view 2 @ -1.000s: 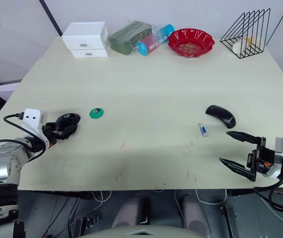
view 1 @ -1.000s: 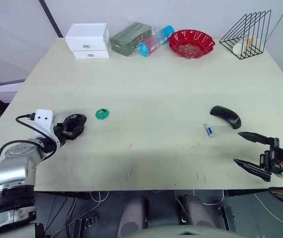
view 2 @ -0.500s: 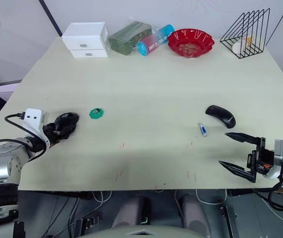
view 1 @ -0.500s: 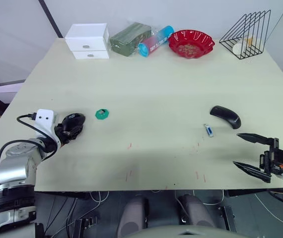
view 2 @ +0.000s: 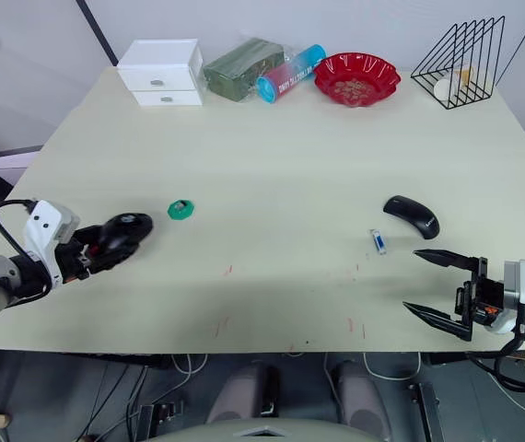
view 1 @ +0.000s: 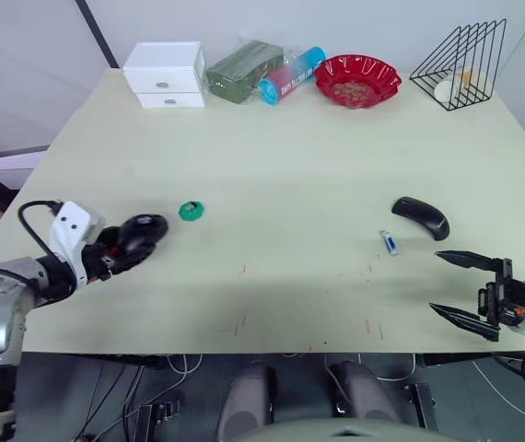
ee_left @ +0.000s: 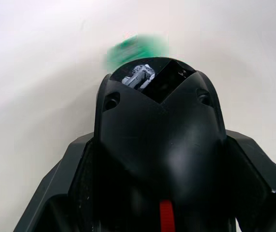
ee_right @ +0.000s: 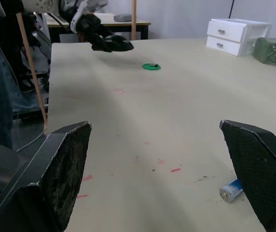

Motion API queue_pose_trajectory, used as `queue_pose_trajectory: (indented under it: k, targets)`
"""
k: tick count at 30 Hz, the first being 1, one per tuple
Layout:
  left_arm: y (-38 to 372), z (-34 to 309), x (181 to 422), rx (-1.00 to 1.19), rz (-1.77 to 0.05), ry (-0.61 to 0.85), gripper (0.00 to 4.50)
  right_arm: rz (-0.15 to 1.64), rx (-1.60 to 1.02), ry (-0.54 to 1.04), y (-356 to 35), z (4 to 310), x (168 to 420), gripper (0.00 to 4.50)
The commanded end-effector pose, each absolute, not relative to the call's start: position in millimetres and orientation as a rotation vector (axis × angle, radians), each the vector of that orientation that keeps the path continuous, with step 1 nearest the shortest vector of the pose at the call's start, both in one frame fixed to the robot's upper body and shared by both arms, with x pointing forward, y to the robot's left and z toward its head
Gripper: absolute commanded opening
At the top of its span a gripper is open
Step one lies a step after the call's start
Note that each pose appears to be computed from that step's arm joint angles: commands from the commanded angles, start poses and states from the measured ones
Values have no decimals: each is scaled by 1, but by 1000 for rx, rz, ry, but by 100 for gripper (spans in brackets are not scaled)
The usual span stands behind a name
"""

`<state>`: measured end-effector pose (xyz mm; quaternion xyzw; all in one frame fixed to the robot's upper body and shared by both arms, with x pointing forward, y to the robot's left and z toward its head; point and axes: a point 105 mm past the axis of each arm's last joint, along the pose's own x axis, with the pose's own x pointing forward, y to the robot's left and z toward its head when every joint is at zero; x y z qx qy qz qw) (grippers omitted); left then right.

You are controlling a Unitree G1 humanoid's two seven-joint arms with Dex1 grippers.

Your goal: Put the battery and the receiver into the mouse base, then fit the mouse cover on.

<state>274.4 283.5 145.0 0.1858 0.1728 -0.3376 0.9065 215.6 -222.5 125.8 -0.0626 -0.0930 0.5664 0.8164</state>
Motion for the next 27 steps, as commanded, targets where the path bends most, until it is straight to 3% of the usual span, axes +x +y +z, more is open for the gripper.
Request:
queue_pose_trajectory:
  k: [1,9,27]
  targets:
    - [238,166,269,467,-926,290,292,1215,-151,-226,-223,132,216,450]
    - [177,165,269,589,-1201,297,292,1212,-154,-232,-223,133,215,450]
    - [96,125,275,701,-1452,274,292,1236,-192,-264,-210,139,211,450]
